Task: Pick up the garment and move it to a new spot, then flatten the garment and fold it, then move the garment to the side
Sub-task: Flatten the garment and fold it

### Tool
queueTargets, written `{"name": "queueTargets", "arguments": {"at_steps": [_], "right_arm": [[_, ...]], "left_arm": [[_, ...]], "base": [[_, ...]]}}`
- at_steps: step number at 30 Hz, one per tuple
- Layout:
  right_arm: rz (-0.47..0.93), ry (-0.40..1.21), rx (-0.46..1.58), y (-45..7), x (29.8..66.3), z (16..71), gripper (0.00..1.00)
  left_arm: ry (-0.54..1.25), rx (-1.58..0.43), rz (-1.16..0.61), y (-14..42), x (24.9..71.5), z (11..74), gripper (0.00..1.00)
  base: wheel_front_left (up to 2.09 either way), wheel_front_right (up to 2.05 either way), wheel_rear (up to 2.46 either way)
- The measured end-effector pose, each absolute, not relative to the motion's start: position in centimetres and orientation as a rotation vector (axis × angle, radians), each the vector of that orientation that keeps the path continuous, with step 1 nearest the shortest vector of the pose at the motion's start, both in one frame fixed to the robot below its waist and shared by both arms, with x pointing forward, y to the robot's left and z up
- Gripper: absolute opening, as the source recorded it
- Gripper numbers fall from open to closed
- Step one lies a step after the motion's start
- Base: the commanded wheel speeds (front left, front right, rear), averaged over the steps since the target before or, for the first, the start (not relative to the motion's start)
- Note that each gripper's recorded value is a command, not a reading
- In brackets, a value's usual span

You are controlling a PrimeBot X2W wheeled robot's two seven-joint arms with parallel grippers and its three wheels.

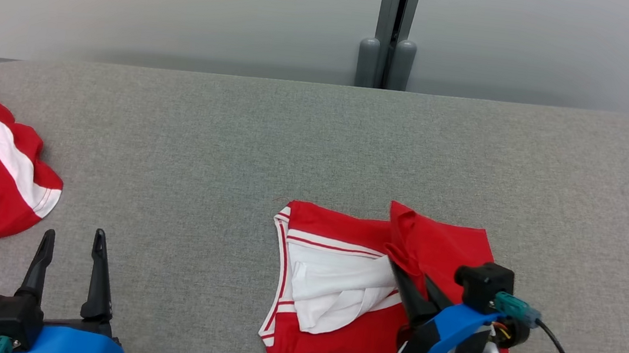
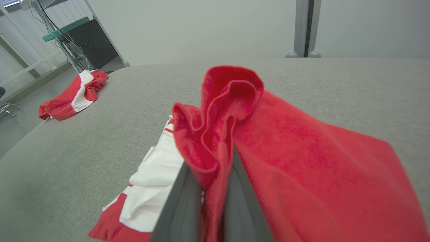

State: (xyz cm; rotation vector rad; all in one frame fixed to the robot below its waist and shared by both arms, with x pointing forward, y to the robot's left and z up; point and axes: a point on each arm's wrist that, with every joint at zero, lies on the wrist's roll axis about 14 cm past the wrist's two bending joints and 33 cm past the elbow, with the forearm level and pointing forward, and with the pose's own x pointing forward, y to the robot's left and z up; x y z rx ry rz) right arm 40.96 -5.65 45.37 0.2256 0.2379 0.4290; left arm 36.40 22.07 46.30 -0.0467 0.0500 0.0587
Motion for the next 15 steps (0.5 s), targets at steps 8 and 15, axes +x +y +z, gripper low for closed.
{"name": "queueTargets", "arguments": {"at_steps": [8,15], "right_arm": [[0.547,0.261,0.241,-1.1,41.0,45.0,0.0],[0.632,0.272,0.294,2.0,41.1,45.0,0.0]], "left_arm": [[0.059,-0.053,0.066,22.3,36.4,46.0,1.0],[0.066,-0.058,0.077,22.6,36.7,45.8,1.0]], "base": [[0.0,0.0,0.0],[0.0,0.0,0.0]]}}
